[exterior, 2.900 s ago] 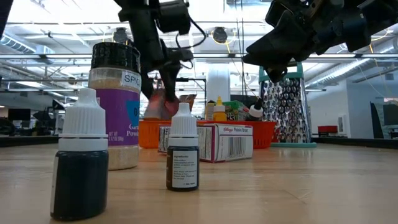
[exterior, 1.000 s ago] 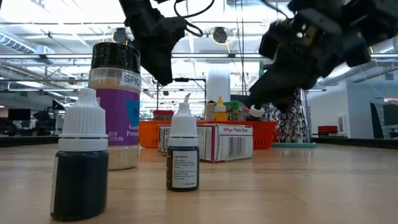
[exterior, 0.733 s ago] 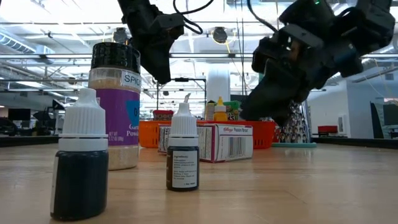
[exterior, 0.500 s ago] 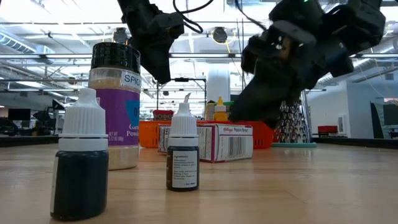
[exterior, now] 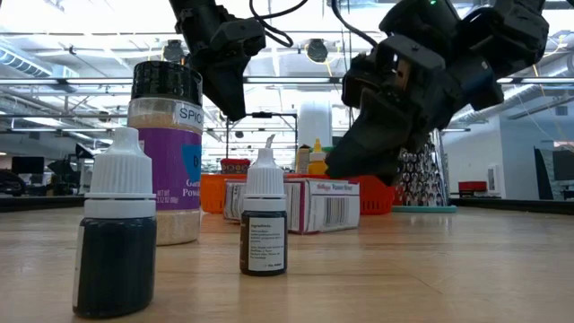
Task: Pick & Place Kitchen Items
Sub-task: Put the violet cereal box into the pink bin
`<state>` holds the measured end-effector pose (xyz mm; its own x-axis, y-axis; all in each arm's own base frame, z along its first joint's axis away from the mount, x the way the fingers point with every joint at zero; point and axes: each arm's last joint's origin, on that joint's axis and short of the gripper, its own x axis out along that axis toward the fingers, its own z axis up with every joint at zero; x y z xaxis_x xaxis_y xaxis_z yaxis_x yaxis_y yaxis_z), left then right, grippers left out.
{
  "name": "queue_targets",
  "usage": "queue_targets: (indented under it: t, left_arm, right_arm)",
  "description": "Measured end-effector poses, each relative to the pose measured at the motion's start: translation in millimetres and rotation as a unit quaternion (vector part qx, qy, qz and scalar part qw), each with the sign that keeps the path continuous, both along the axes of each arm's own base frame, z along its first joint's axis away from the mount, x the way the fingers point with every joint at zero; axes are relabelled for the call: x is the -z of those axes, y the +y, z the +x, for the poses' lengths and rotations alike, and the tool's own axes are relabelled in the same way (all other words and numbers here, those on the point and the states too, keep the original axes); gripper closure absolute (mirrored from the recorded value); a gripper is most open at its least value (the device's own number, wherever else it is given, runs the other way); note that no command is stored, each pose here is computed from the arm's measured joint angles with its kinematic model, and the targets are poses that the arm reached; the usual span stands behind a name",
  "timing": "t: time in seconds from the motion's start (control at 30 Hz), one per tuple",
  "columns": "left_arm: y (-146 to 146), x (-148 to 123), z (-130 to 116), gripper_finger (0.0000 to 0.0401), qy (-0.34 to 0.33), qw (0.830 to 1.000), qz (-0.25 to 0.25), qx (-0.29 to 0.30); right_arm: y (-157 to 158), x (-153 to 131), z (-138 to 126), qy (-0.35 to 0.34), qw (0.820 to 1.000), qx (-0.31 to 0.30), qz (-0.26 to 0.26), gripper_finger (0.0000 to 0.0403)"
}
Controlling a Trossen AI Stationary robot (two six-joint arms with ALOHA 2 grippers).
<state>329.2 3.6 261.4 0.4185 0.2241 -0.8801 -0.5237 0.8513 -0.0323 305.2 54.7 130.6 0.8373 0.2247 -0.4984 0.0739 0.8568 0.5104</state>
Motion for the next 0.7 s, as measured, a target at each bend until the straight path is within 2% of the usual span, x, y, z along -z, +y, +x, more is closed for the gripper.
queue_targets:
  t: [0.2, 0.3, 0.47, 0.7]
  left_arm:
    - [0, 0, 0, 0.0308, 0.000, 1.000, 0.003, 0.005]
    - [0, 0, 0, 0.0308, 0.001, 1.000, 0.003, 0.006]
    - [0, 0, 0, 0.0308, 0.001, 1.000, 0.004, 0.006]
    - [0, 0, 0, 0.0308, 0.000, 1.000, 0.004, 0.006]
  right_arm:
    - [-1, -9, -1, -0.018, 1.000, -0.006, -0.014, 0.0314]
    - [-4, -4, -3, 0.007, 1.000, 0.000, -0.018, 0.0314]
    - [-7, 1, -3, 0.028, 0.999, 0.015, -0.004, 0.0314]
    - [-7, -1, -2, 0.014, 1.000, 0.016, 0.000, 0.0314]
